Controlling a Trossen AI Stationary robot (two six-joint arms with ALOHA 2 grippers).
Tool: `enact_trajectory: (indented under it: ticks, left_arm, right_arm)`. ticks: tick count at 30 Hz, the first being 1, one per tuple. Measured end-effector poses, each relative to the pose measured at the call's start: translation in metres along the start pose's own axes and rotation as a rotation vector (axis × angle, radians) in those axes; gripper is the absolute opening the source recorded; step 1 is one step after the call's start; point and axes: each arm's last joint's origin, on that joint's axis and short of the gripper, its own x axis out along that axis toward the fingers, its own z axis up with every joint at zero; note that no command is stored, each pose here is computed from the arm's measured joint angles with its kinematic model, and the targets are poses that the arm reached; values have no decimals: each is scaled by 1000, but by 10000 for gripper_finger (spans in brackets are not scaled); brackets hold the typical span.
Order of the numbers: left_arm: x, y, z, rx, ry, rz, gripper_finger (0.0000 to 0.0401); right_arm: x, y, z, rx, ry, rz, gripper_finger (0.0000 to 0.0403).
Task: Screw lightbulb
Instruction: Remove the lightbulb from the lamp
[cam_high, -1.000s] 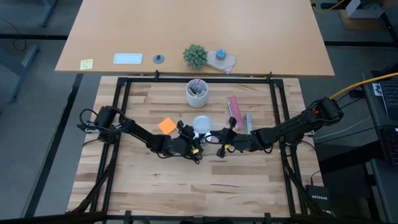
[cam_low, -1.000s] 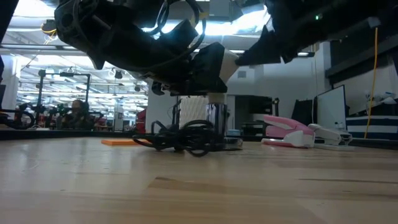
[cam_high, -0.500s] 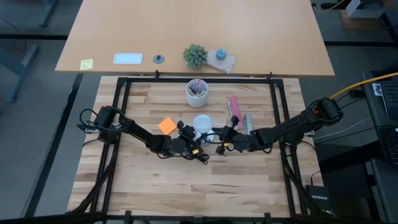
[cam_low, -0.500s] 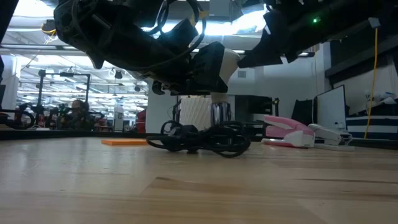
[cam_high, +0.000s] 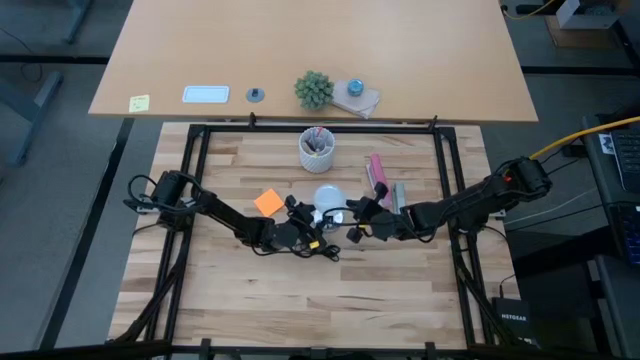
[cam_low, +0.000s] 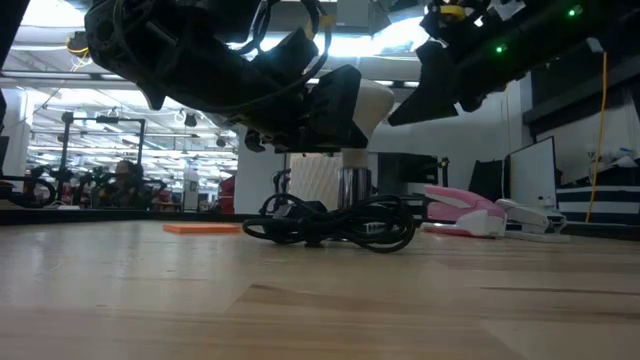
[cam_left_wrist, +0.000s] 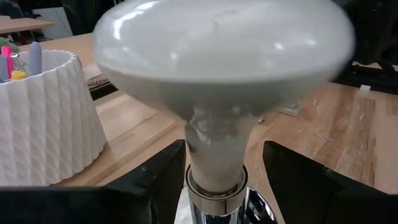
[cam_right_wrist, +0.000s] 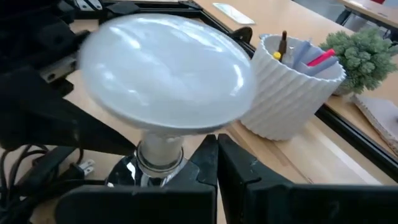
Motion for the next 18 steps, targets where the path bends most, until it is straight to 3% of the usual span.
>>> enact_trajectory:
  ticks: [13, 18]
  left_arm:
    - [2, 2, 0, 3, 3, 9, 205]
    - [4, 3, 0, 2, 3, 17, 205]
  right_arm:
    - [-5, -6, 2, -31, 3, -58, 3]
    - [-23, -7, 11, -14, -8, 36, 3]
